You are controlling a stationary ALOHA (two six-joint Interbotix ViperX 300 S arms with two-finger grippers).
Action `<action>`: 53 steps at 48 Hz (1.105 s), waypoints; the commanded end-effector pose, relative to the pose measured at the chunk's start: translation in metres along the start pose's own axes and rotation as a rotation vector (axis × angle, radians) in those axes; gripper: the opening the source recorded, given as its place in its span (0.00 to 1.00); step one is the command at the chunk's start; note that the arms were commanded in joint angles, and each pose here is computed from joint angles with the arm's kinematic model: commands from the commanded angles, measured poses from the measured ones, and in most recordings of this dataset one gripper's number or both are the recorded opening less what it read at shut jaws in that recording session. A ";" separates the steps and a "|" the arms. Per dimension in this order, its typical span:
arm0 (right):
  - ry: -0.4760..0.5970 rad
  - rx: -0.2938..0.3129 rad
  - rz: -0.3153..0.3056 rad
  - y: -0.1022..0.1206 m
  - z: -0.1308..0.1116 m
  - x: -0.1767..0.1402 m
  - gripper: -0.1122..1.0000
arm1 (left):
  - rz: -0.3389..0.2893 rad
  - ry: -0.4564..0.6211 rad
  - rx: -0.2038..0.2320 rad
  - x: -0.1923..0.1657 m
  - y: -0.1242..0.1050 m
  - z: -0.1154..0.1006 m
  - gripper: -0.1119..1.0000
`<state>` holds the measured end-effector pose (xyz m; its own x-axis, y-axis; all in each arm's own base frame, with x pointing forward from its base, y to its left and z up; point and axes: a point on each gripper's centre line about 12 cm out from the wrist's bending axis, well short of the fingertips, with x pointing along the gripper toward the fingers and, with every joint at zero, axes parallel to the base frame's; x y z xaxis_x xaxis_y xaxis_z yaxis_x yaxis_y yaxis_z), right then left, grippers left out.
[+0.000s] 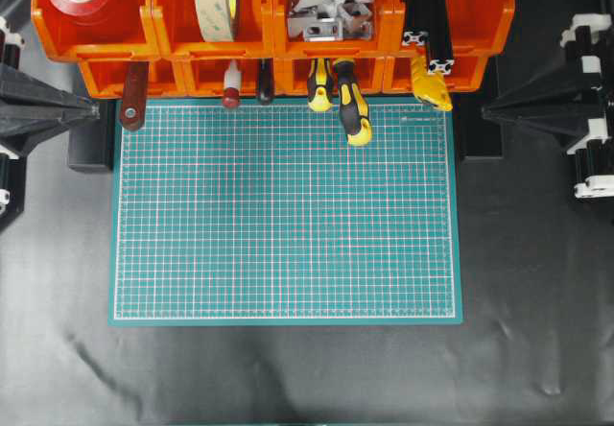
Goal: Pick cutter from container rack with right arm.
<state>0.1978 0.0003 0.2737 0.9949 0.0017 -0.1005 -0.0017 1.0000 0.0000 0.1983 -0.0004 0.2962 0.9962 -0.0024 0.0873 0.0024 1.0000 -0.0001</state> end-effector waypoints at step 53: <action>0.615 -0.260 0.043 0.041 0.102 0.050 0.10 | 0.000 0.101 -0.043 -0.003 0.000 0.033 0.10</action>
<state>0.2485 0.0403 0.3602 0.7831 0.0192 -0.6216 -0.1452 0.9775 -0.1527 0.1917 -0.0014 0.3203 0.9994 -0.0074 -0.0353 0.0059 0.9990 -0.0444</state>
